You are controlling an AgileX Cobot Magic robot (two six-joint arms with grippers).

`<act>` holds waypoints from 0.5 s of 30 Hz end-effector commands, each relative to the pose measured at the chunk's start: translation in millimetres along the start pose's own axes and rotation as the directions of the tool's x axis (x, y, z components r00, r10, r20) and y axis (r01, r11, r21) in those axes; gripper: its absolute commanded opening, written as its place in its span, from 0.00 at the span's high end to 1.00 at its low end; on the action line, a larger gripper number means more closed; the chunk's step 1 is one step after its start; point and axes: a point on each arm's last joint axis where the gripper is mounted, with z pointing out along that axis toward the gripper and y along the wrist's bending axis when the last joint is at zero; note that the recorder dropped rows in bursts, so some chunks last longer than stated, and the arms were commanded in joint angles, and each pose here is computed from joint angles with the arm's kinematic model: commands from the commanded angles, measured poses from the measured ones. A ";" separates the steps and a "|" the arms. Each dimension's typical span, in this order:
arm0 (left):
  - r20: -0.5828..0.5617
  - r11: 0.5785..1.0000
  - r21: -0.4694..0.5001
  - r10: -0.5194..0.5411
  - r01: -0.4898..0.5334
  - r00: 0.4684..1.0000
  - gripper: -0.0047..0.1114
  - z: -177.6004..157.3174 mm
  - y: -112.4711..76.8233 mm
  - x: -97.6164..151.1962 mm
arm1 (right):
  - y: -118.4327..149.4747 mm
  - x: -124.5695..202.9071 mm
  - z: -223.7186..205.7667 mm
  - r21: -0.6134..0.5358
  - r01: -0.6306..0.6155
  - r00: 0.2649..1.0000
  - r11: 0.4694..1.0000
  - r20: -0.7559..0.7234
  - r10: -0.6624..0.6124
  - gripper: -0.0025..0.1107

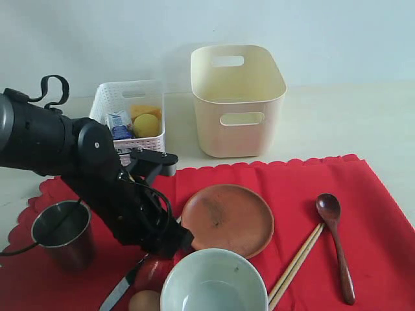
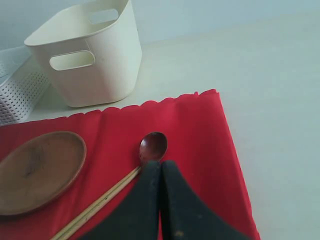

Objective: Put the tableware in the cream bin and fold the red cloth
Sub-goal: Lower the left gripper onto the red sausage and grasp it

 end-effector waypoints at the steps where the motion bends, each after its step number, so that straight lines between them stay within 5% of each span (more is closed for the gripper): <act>1: -0.016 1.000 0.001 0.024 -0.024 1.000 0.85 3.3 -1.4 2.4 | -0.4 -0.3 -0.1 0.004 0.003 1.000 1.000 0.013 -0.003 0.98; 3: -0.016 1.000 -0.001 0.031 -0.031 0.999 0.96 3.2 -0.6 2.3 | -0.4 -0.3 -0.1 0.004 0.003 1.000 1.000 0.013 -0.003 0.98; 15: 0.037 0.997 -0.011 0.078 -0.077 0.996 0.96 -16.0 -4.3 -1.8 | -0.4 -0.3 -0.1 0.004 0.003 1.000 1.000 0.013 -0.003 0.98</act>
